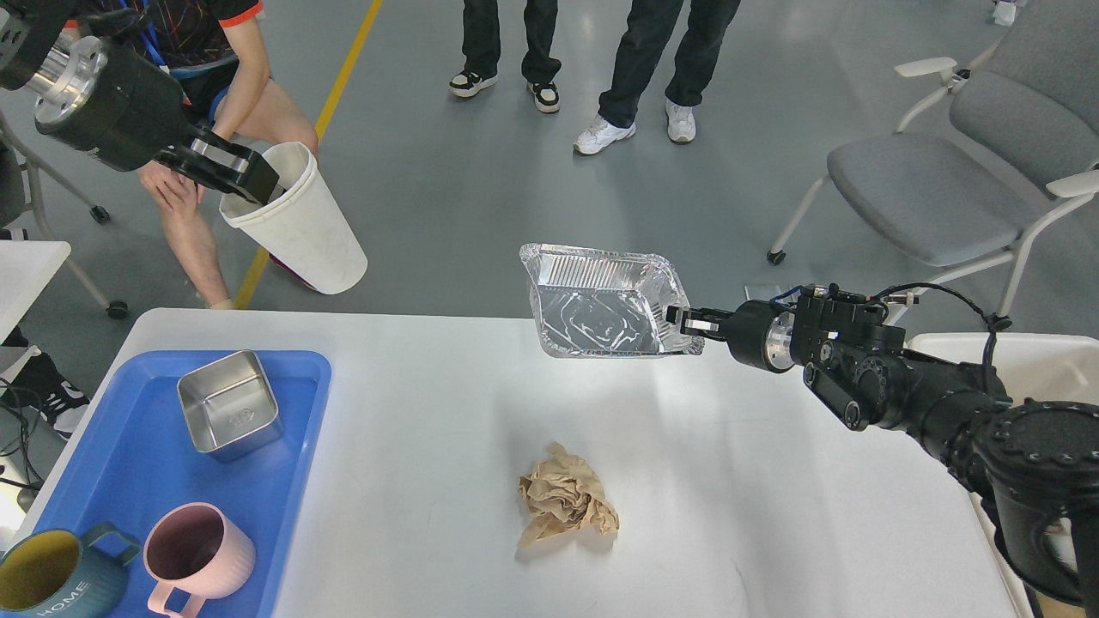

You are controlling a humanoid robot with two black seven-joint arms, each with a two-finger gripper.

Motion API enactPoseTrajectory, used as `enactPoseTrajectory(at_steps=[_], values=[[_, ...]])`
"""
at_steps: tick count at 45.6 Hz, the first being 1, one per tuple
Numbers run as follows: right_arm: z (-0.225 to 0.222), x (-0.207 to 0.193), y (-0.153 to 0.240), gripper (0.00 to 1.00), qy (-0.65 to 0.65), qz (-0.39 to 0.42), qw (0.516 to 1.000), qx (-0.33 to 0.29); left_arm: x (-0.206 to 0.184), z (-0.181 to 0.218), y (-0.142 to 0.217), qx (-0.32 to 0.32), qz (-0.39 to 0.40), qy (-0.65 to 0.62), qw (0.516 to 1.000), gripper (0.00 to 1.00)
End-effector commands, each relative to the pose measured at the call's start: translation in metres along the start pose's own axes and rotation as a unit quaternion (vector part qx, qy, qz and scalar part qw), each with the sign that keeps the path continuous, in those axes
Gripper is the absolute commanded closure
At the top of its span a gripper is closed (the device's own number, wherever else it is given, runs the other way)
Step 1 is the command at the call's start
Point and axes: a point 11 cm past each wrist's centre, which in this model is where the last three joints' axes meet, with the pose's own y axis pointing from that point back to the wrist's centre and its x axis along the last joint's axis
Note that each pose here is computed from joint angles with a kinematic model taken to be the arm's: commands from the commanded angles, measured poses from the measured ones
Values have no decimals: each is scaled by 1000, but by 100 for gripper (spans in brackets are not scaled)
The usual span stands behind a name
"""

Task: Tidy desktop
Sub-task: 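Drop the paper cup into the foil tray held by the right gripper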

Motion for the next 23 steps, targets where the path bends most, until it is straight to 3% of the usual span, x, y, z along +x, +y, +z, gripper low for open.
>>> enactPoseTrajectory(at_steps=[1,13,23], values=[[-1,-1,0,100,0,0,1000,1,3,2,-4,-1,4,-9,1000,98],[-6,-3,-4,100,0,-2,1000,7,24,27,-23,-11,15,-54,998,98],[-23,-8,-14,100,2,-8,1000,24,77,61,-62,-29,63,-83,994,98]])
